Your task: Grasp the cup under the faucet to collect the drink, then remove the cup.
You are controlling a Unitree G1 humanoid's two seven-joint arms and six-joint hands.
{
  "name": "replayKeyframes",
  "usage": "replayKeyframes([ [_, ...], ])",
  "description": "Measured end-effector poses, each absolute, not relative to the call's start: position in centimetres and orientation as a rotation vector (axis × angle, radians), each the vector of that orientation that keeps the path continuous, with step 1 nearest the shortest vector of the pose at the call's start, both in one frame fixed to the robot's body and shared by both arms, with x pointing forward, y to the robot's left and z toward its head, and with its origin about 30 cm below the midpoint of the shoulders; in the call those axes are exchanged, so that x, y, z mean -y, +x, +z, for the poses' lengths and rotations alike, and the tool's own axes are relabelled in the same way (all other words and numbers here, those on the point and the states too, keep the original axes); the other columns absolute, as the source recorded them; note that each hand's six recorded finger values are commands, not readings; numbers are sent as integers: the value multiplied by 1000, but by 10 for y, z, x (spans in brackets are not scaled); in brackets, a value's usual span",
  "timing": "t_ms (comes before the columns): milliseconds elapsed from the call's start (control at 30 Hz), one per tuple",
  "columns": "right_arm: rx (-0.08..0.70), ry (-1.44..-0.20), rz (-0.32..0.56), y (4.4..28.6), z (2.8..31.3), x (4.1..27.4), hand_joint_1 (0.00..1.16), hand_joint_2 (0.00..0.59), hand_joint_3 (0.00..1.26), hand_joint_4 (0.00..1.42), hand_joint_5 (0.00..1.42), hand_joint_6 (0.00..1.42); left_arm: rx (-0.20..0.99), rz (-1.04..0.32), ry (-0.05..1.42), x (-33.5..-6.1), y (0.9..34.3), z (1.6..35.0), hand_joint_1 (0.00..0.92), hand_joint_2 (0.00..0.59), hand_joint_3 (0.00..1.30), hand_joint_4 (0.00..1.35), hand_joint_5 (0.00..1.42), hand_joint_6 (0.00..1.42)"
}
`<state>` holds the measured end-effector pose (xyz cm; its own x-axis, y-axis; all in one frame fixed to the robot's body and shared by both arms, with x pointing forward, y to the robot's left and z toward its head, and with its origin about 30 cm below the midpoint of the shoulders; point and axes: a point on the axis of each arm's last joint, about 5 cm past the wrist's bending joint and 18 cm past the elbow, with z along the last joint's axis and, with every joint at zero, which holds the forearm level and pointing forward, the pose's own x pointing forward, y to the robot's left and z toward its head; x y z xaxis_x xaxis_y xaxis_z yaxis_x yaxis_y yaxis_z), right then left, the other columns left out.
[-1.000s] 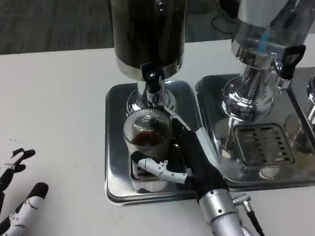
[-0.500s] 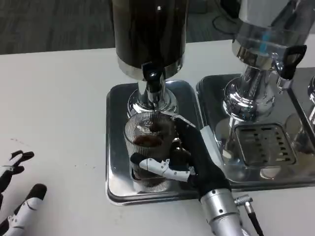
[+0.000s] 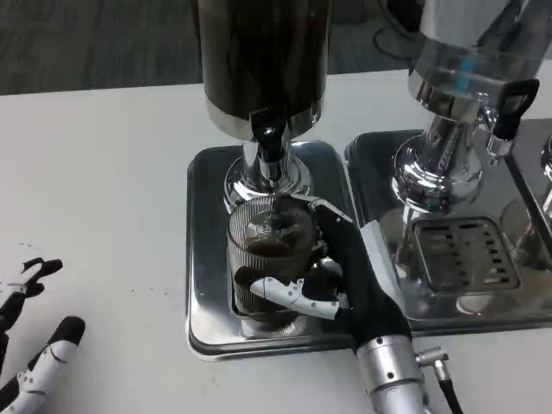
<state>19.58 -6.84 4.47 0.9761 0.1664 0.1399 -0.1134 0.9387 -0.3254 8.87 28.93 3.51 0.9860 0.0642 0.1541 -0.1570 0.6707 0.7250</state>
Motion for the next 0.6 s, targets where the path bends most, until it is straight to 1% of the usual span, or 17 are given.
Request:
replayKeyframes([
  [400,171,-326,133,195,44,69,989,171,475,586,789,1209,126,118,823,-288,92,35,0,209,250,130,246,93],
  [600,187,-350,96,188,43,72,973,168,475,586,810,1231,123,112,822,-287,92,34,0,205,245,120,246,93],
])
